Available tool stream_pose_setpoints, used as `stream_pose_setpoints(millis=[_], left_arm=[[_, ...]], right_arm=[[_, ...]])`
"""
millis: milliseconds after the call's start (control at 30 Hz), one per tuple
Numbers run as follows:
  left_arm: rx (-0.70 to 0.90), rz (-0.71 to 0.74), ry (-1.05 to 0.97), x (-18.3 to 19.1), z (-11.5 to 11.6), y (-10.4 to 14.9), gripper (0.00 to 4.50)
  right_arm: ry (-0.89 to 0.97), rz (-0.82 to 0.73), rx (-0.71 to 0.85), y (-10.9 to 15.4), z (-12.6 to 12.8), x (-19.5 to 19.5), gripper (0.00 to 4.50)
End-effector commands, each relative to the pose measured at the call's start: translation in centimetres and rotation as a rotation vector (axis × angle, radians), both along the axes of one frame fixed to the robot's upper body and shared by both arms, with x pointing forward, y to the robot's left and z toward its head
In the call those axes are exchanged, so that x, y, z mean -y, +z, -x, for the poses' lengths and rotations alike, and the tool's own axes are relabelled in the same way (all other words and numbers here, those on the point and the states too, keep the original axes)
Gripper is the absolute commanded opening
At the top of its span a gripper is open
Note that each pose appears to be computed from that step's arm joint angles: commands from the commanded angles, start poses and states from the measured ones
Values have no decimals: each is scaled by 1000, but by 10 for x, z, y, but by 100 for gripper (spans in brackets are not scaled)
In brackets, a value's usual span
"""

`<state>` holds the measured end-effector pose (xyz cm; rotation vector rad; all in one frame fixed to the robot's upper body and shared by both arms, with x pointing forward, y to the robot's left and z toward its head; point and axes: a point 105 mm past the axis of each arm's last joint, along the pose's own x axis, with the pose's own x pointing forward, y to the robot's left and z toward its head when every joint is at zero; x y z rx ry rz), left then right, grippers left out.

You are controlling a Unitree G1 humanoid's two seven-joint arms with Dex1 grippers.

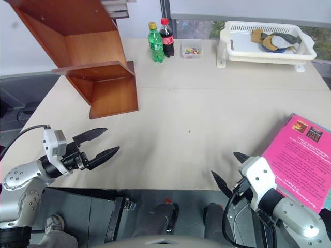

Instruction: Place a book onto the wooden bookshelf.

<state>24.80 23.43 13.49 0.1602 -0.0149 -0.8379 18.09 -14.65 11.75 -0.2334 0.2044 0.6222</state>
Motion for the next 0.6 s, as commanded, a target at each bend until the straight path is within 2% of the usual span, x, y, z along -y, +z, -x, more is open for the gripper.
stream_pose_setpoints(millis=[33, 367, 500, 600], left_arm=[[50, -11, 8, -5, -5, 12, 446], [34, 29, -171, 17, -9, 21, 446], [-4, 109, -348, 33, 0, 37, 446], [22, 118, -481, 46, 5, 49, 446]], right_arm=[[24, 11, 42, 11, 2, -3, 450], [127, -78, 78, 24, 0, -17, 450], [121, -104, 131, 38, -12, -17, 450], [28, -117, 207, 56, -30, -1, 450]])
